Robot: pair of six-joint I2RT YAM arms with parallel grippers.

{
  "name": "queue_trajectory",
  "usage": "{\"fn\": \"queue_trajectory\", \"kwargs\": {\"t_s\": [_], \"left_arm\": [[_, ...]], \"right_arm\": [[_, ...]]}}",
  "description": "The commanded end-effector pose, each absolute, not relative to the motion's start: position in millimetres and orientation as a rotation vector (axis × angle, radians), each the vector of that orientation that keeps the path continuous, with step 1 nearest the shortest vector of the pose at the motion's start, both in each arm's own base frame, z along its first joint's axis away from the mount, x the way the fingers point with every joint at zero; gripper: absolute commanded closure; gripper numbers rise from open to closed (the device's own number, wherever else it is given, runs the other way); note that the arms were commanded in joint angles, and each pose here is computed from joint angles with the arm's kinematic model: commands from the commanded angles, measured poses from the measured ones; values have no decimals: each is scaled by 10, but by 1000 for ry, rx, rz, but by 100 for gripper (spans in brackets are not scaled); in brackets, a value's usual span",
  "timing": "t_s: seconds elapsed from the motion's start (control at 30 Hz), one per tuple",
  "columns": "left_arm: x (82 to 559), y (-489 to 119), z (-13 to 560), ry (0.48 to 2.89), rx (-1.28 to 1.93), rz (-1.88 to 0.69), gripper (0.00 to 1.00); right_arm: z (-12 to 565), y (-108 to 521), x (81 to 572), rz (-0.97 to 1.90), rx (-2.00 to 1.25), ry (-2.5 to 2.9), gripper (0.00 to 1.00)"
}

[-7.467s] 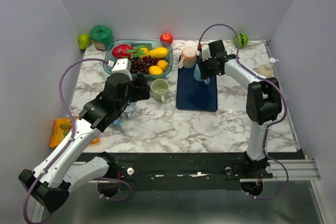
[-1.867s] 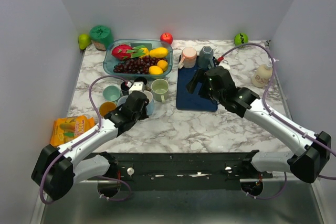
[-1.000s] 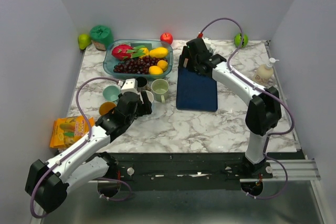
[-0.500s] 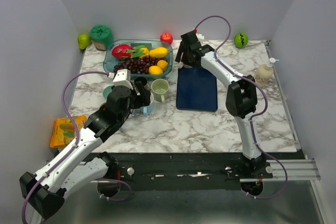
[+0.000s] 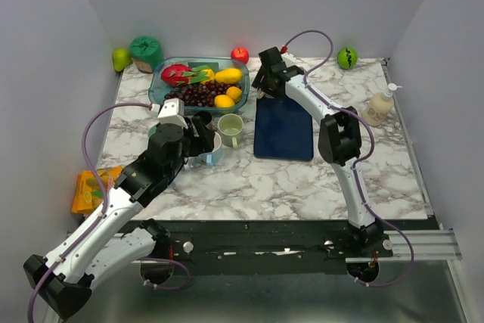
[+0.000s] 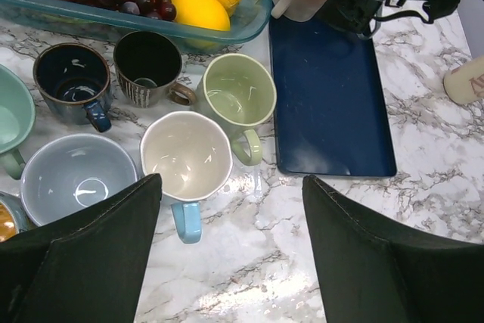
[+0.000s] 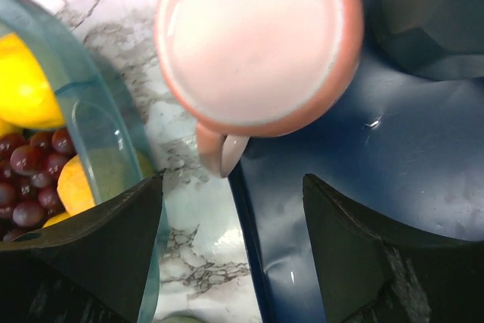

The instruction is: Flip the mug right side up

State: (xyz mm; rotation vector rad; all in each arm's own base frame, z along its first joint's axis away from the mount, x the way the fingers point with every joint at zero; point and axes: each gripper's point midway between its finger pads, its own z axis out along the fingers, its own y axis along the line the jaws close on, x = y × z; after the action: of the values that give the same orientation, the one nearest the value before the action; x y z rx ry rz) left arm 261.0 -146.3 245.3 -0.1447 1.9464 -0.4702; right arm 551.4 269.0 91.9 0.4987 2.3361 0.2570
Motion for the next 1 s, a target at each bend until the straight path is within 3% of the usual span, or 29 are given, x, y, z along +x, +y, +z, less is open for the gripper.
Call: {"fn": "queue_trajectory", "kwargs": {"t_s": [0.0, 0.23, 0.57, 0.73, 0.9, 0.97], "left_arm": [[2571, -1415, 2655, 1897, -153, -488, 16], [2558, -1378, 2671, 1891, -159, -477, 16], [2555, -1395, 2665, 1889, -160, -491, 16], [2553, -1397, 2651, 1891, -162, -493, 16], [2556, -1410, 2624, 1897, -158, -494, 16], [2559, -1413, 2617, 1899, -159, -494, 16]], "right_arm": [[801, 2436, 5619, 210, 680, 2303, 20], [738, 2337, 5671, 177, 685, 2301, 21], [679, 2226, 5556, 92, 535, 2348, 37], [767, 2112, 5598, 1, 405, 2326, 58], [823, 2057, 5629, -45, 323, 2316, 68], [854, 2063, 5623, -57, 276, 2318, 79]]}}
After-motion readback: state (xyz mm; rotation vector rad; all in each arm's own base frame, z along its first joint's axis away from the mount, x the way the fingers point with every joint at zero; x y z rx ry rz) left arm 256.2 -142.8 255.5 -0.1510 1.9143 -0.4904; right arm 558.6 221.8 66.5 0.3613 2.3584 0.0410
